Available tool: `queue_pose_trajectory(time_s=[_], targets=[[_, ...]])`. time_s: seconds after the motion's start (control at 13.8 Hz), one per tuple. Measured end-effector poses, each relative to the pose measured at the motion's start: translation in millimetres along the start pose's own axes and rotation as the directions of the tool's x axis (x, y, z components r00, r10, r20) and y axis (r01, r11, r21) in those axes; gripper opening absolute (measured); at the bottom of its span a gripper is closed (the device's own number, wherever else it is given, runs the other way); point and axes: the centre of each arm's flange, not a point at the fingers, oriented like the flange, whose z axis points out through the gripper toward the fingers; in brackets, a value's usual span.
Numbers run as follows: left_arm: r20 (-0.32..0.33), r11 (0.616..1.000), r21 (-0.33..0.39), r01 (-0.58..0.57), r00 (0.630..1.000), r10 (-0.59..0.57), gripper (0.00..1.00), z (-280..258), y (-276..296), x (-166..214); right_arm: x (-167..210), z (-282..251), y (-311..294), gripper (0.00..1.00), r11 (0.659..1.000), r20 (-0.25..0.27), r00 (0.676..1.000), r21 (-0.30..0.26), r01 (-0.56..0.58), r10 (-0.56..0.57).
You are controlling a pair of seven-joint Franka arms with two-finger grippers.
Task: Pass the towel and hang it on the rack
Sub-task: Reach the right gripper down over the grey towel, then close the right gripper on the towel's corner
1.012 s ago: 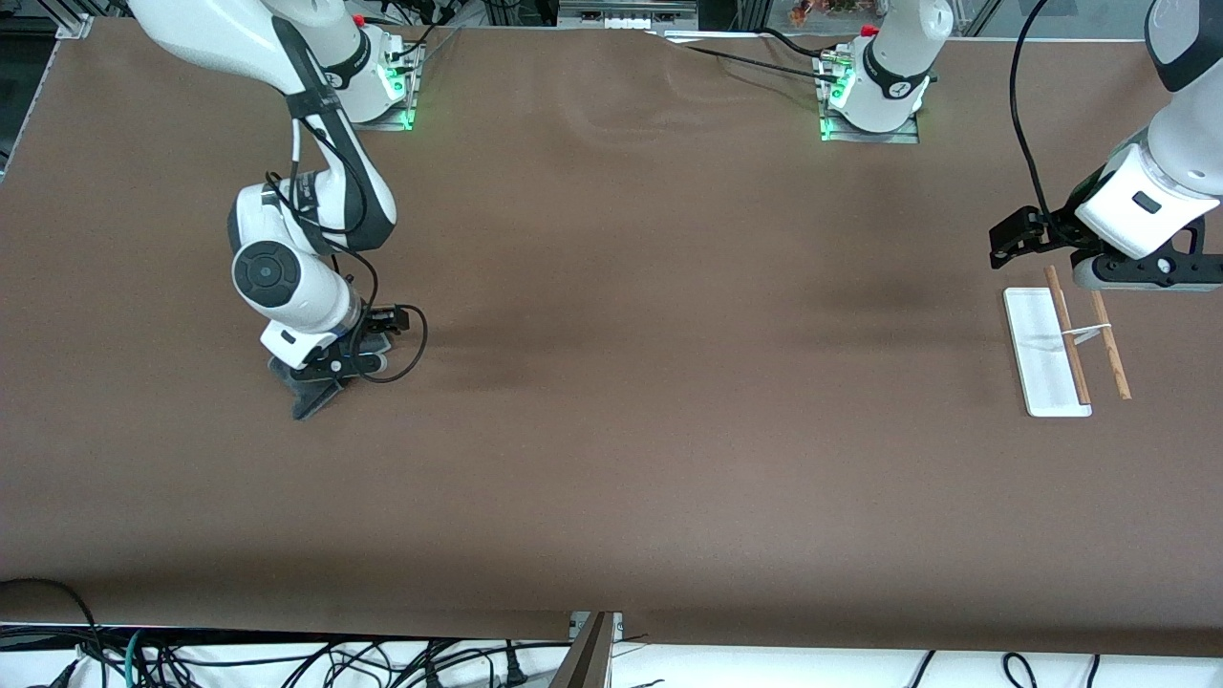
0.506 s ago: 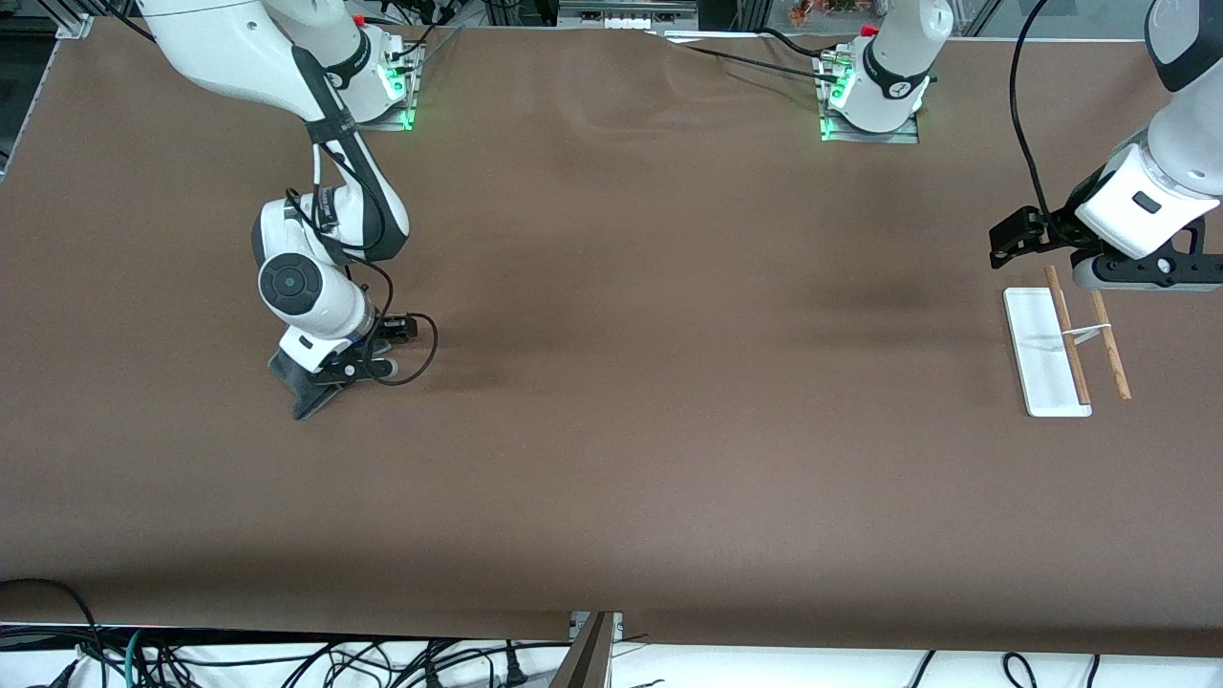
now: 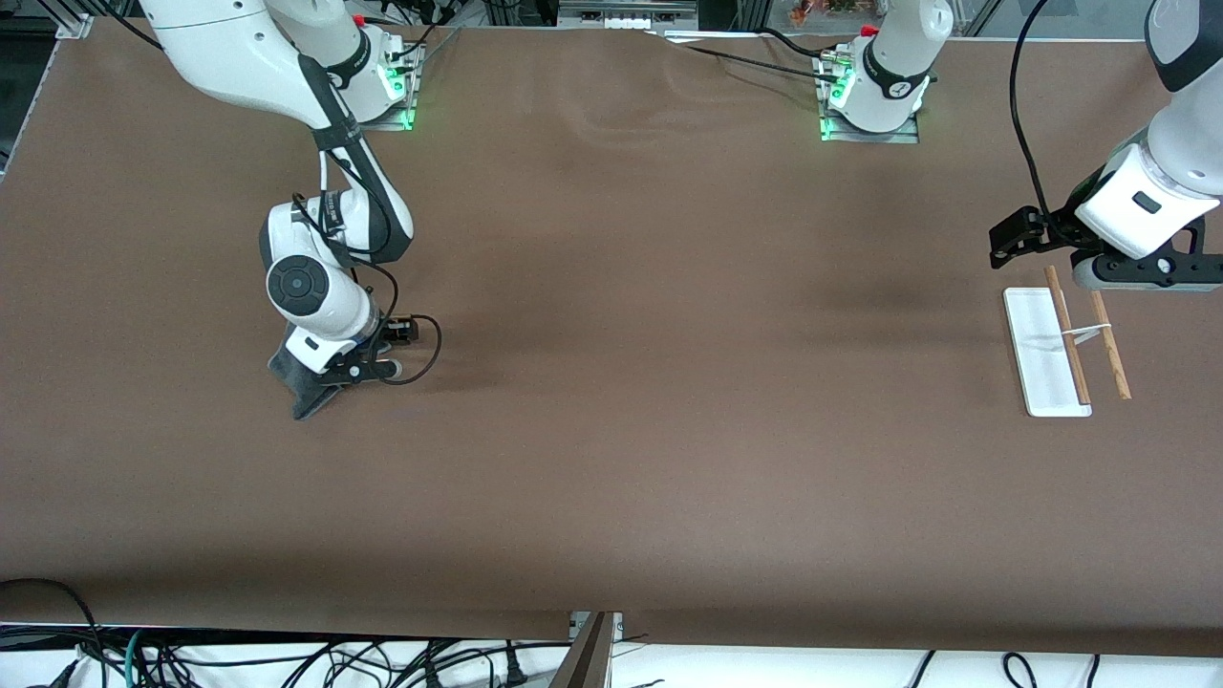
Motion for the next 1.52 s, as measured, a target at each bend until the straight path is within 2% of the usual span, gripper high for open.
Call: queue_pose_trajectory(time_s=[0.72,0.8,0.94,1.08,1.16,1.37,1.52], targets=[[0.006,1.0,0.0,0.0,1.0,0.0,1.0,1,0,-1,3,10,8,0.74,1.0,-0.011,1.0,0.0,-0.009,0.009],[0.007,1.0,0.0,0.0,1.0,0.0,1.0,1,0,-1,3,12,8,0.65,1.0,-0.011,1.0,-0.001,-0.01,0.009],[0.007,1.0,0.0,0.0,1.0,0.0,1.0,1,0,-1,3,14,8,0.6,1.0,-0.013,1.0,-0.001,-0.005,0.005],[0.007,1.0,0.0,0.0,1.0,0.0,1.0,1,0,-1,3,14,8,0.42,1.0,-0.013,1.0,-0.001,-0.004,0.004],[0.007,1.0,0.0,0.0,1.0,0.0,1.0,1,0,-1,3,14,8,0.41,1.0,-0.013,1.0,-0.001,-0.004,0.004],[0.007,1.0,0.0,0.0,1.0,0.0,1.0,1,0,-1,3,14,9,0.06,1.0,-0.013,1.0,-0.001,-0.004,0.004],[0.007,1.0,0.0,0.0,1.0,0.0,1.0,1,0,-1,4,13,9,0.02,1.0,-0.015,1.0,0.0,-0.003,0.003]])
